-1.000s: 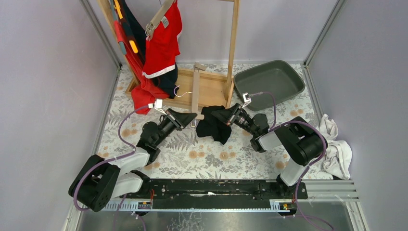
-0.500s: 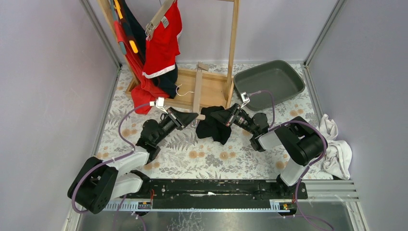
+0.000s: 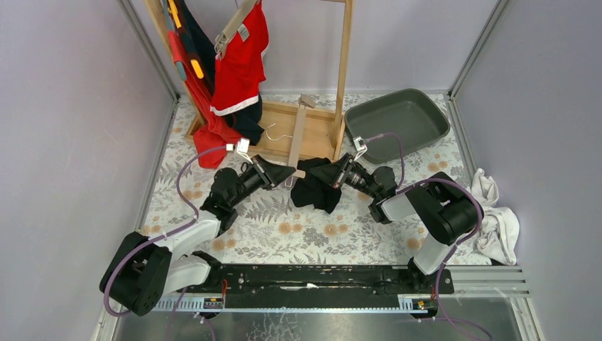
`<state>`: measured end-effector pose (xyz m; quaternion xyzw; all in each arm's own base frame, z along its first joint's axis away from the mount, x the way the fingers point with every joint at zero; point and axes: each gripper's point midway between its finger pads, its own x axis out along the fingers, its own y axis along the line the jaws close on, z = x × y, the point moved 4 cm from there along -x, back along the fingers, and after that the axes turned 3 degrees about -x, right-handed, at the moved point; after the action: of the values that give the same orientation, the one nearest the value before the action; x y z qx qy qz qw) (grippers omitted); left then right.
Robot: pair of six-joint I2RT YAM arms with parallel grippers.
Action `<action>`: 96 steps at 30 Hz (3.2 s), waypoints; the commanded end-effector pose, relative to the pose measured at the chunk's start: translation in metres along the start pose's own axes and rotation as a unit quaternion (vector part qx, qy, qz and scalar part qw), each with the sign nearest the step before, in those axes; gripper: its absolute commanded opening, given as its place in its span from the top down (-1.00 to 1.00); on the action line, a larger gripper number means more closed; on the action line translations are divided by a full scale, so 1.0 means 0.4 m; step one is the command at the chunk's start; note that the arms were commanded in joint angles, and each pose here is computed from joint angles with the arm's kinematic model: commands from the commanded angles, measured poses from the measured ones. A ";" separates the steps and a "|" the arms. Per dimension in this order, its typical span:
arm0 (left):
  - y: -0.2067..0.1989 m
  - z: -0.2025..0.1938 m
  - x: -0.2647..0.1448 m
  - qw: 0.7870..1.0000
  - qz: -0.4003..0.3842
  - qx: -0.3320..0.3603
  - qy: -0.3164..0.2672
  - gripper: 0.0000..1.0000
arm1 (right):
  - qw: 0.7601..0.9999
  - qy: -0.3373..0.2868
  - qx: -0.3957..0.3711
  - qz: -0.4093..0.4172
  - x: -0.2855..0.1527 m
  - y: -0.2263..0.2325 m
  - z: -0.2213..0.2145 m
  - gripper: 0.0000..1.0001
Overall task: Clip the underwear to the hanger
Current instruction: Clamp the underwear onto the hanger.
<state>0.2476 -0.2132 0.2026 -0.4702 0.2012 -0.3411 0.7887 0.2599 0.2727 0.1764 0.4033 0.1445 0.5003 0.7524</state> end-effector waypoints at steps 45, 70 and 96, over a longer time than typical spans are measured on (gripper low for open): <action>-0.018 0.057 0.009 0.998 -0.040 0.019 0.049 1.00 | 0.992 0.008 -0.084 0.090 -0.007 0.069 0.032 1.00; -0.037 0.062 0.009 0.997 -0.056 0.012 0.042 1.00 | 0.991 0.018 -0.073 0.108 0.022 0.074 0.043 1.00; -0.040 0.060 0.003 0.997 -0.062 0.004 0.039 1.00 | 0.992 0.022 -0.069 0.108 0.038 0.062 0.042 1.00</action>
<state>0.2567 -0.2041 0.2055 -0.4696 0.2448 -0.3762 0.7603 0.2606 0.2803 0.1769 0.3682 0.1568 0.5593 0.7260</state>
